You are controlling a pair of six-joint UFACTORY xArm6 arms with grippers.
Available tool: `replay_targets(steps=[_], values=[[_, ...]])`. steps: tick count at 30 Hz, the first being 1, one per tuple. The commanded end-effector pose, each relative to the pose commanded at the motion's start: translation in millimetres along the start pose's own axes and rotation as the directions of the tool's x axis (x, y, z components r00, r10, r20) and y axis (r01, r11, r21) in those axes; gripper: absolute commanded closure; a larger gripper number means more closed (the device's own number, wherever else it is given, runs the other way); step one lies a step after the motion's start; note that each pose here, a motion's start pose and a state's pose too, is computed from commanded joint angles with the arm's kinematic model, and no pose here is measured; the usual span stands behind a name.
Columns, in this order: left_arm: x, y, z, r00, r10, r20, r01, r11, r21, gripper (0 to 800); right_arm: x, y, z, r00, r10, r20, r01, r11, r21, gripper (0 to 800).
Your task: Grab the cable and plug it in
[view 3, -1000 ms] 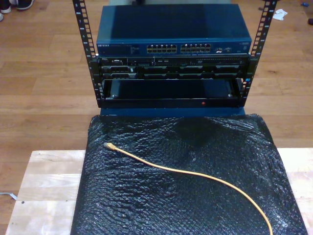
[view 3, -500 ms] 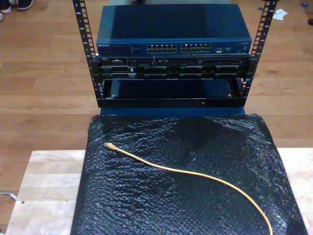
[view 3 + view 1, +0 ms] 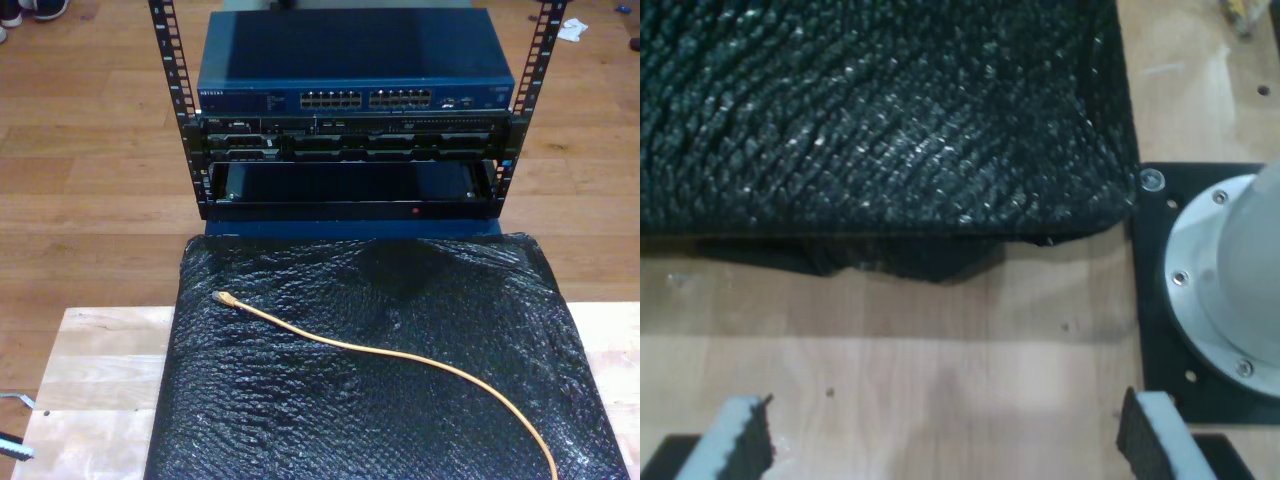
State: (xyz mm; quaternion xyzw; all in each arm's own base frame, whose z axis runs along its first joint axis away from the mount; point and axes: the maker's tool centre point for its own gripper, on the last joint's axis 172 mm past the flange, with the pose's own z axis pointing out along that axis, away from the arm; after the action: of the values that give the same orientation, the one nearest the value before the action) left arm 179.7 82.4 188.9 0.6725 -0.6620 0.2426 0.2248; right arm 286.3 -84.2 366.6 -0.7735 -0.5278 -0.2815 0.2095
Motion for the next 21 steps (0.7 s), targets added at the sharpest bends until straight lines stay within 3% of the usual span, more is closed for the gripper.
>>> replay_targets(steps=[8,21], values=[[7,-4,5,1.000,-0.030,-0.001,0.030,0.999,-0.026,0,37,13,-1,0.998,-0.005,-0.069,0.003,1.000,-0.029,4],[23,-19,14,0.999,-0.041,-0.022,0.040,0.999,-0.030,0,64,22,16,0.998,-0.013,-0.068,0.013,1.000,-0.011,9]])
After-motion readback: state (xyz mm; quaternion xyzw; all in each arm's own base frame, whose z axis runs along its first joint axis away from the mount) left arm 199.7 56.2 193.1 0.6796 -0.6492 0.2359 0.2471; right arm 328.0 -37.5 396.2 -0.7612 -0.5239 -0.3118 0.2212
